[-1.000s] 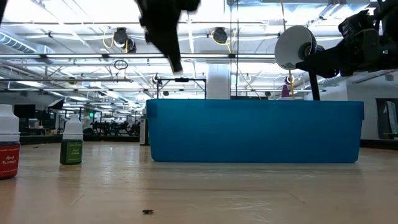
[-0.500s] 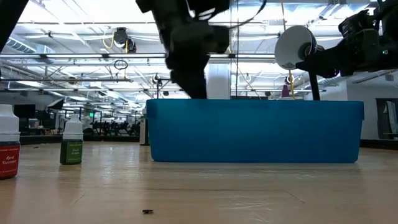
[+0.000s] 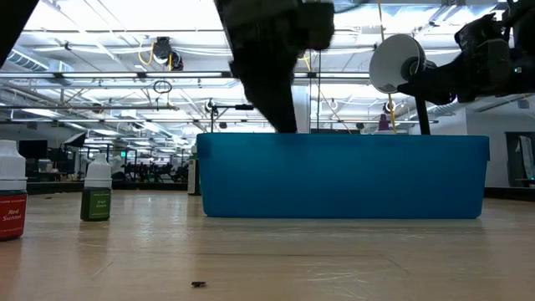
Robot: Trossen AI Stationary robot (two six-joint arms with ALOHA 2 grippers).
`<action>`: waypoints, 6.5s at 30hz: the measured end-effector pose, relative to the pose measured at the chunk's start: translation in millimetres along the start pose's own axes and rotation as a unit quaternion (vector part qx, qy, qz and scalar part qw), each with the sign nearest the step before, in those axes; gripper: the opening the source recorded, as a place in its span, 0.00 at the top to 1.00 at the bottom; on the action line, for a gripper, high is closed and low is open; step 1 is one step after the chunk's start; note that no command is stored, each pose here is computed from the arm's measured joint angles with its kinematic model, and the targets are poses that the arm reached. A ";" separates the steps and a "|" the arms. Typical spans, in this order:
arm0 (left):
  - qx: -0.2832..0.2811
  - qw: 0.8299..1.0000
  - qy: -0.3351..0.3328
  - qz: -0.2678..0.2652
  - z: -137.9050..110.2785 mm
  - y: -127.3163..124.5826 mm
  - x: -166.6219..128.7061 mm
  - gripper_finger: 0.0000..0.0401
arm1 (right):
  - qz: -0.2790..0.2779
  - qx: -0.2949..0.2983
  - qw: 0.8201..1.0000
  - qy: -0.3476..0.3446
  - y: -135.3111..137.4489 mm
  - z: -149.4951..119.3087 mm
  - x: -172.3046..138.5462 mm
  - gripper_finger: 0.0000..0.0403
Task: Pick & Place food coloring
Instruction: Put the small purple food coloring bottle into the blue bin, then put the small green food coloring bottle into the blue bin, then put the small blue food coloring bottle into the blue bin
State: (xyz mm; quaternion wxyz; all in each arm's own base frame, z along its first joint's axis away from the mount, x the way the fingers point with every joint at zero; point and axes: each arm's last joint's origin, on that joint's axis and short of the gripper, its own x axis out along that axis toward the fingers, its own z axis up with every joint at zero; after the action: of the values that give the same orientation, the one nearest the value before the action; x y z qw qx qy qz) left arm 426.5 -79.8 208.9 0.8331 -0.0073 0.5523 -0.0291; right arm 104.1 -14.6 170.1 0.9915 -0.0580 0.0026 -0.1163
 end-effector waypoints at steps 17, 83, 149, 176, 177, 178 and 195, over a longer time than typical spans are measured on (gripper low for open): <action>-0.034 0.998 0.050 0.018 -6.7 8.8 28.6 0.83 | 0.000 0.000 1.000 0.003 0.1 -0.5 0.5 0.31; -0.126 0.963 0.214 0.110 -98.1 -95.4 5.1 0.39 | 0.001 -0.001 1.000 0.007 0.3 -1.1 1.0 0.31; -0.055 0.985 0.136 0.085 -3.2 50.4 -38.3 0.85 | 0.001 -0.001 1.000 0.007 0.3 -1.2 1.0 0.31; -0.038 0.973 0.216 0.073 -13.1 46.5 30.7 0.57 | 0.001 -0.001 1.000 0.007 0.3 -1.1 1.0 0.31; -0.039 0.973 0.217 0.073 -13.1 46.5 30.5 0.55 | 0.001 -0.001 1.000 0.007 0.3 -1.2 1.0 0.31; -0.041 0.973 0.217 0.073 -13.1 46.5 29.8 0.54 | 0.001 -0.001 1.000 0.007 0.3 -1.1 1.0 0.31; -0.146 0.980 0.066 0.117 -56.6 -18.5 -141.0 0.49 | 0.001 -0.001 1.000 0.007 0.3 -1.2 1.0 0.31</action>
State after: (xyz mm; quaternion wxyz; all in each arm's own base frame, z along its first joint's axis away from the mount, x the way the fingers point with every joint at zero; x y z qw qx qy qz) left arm 318.9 -89.1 317.4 0.7822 -0.0624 0.6018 0.1488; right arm 105.1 -14.7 168.9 0.9915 -0.0581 0.0097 -0.1157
